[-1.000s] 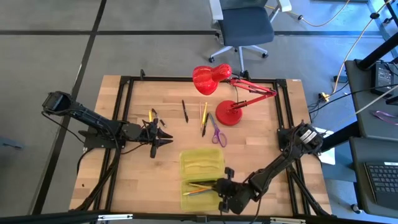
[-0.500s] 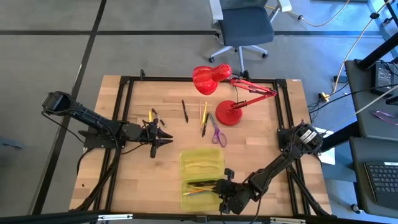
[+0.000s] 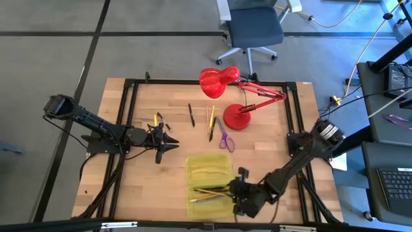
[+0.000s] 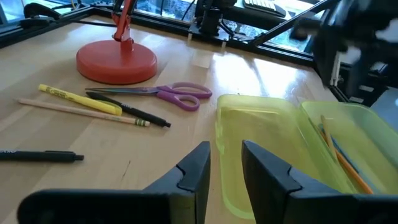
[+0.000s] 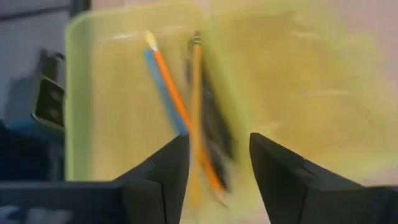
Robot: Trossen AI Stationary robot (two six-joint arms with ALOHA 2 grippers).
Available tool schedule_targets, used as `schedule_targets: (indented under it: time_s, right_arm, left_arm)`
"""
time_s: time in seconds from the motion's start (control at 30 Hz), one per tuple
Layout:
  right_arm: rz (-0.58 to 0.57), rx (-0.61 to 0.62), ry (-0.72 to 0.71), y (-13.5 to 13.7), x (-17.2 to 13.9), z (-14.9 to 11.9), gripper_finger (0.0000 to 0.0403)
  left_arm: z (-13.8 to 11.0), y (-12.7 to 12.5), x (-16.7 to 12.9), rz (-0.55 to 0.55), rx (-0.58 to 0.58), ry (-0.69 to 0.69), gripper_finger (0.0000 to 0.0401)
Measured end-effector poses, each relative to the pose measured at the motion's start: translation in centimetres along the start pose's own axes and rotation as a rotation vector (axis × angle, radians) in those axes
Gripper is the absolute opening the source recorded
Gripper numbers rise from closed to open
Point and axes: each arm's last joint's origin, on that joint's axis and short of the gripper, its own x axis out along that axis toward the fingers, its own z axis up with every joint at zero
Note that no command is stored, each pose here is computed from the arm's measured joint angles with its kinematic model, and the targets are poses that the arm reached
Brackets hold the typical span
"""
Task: Pick & place school supplies into a supply box
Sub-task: Put the black pen into the yellow supply box
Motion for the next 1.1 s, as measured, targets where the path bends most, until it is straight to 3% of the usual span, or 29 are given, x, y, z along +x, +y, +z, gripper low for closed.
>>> schedule_targets:
  time_s: [0.07,0.2,0.43,0.67,0.87,1.0,1.1]
  right_arm:
    - [-0.076,-0.037,0.003,-0.6,-1.8,-0.4,0.0172]
    - [-0.144,0.021,-0.019,-3.1,-4.6,-2.7,0.0172]
    - [-0.078,0.123,-0.104,-8.7,-6.0,-6.2,0.0172]
    - [0.011,0.144,-0.232,-12.4,-5.9,-8.3,0.0172]
    - [0.029,0.202,-0.282,-14.2,-6.1,-9.3,0.0172]
    - [0.033,0.204,-0.288,-14.4,-6.1,-9.4,0.0172]
    - [0.031,0.196,-0.288,-14.4,-6.1,-9.4,0.0172]
  left_arm:
    - [0.0,0.0,0.0,0.0,0.001,0.0,0.0083]
    - [0.0,0.0,0.0,0.01,0.035,0.001,0.0084]
    - [0.0,0.2,0.0,0.056,0.029,-0.013,0.0104]
    - [-0.1,0.3,0.0,0.105,0.029,-0.016,0.0192]
    - [0.0,0.4,0.0,0.125,0.023,-0.024,0.0256]
    - [0.2,0.5,0.1,0.136,0.023,-0.022,0.0261]
    - [1.3,0.5,0.7,0.133,0.033,0.06,0.0258]
